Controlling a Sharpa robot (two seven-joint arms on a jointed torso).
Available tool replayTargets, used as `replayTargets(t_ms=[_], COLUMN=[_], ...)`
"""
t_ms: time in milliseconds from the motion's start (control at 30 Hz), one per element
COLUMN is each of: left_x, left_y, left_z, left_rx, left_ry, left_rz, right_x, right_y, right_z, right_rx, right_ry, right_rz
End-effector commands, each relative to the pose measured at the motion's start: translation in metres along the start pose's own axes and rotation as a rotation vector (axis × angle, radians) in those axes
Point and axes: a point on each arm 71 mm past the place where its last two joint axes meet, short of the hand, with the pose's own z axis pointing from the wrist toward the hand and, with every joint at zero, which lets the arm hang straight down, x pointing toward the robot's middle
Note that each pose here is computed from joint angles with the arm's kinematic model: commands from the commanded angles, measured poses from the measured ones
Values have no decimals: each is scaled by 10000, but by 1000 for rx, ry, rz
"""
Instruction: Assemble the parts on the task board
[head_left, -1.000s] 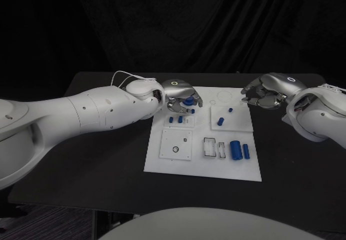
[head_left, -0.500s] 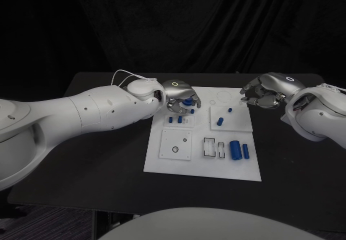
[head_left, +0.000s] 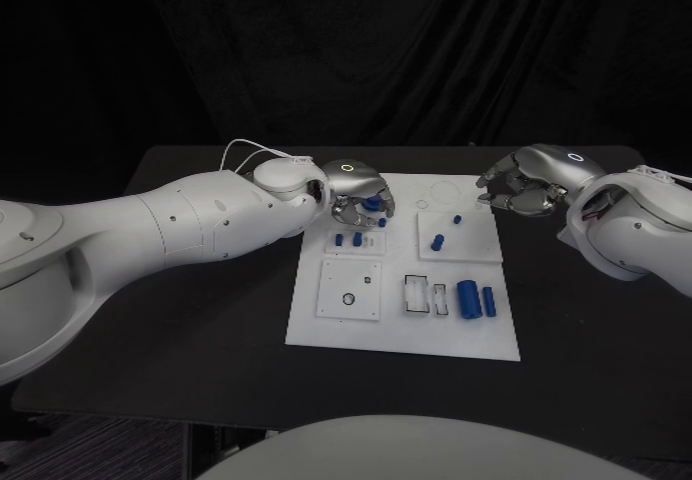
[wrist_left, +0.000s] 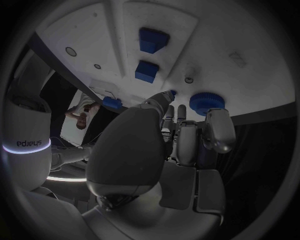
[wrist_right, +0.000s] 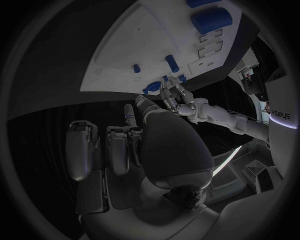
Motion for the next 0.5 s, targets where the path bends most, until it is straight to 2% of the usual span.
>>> replayTargets(t_ms=[33, 500], left_x=[30, 73], left_y=[-21, -44], left_z=[19, 77], left_rx=[5, 8], left_ry=[23, 39], left_rz=[-4, -9], right_x=[-6, -2], right_y=[8, 16], right_z=[0, 4], right_rx=[-3, -3], right_ry=[-16, -12], right_rz=[5, 5])
